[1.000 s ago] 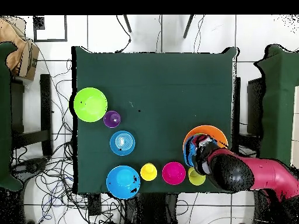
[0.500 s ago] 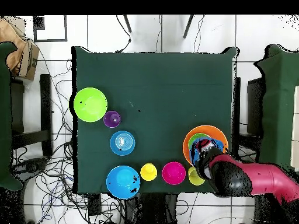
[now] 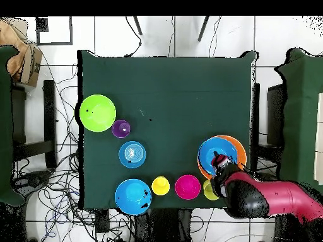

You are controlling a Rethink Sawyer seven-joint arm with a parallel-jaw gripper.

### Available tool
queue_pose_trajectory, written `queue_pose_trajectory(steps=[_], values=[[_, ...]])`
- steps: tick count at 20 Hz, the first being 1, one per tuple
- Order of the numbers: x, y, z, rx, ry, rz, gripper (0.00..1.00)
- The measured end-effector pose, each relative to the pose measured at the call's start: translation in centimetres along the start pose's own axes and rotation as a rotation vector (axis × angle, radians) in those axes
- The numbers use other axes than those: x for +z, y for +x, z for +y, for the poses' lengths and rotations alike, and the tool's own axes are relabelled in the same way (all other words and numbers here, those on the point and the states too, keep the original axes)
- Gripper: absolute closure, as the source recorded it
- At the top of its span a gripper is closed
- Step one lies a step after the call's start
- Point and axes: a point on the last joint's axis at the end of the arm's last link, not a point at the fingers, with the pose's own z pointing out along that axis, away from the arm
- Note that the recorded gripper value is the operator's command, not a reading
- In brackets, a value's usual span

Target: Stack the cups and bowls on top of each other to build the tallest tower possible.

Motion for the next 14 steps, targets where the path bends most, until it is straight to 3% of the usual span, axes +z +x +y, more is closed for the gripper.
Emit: queue_pose_trajectory(steps=[6, 11, 12, 14], values=[[0.4, 1.2, 0.7, -0.022, 0.011, 0.011, 0.0], [1.5, 4.0, 2.3, -0.145, 0.026, -0.005, 0.0], [2.0, 5.5, 3.2, -0.208, 0.024, -0.015, 0.0], [2.1, 6.0, 3.6, -0.228, 0.021, -0.019, 0.0]])
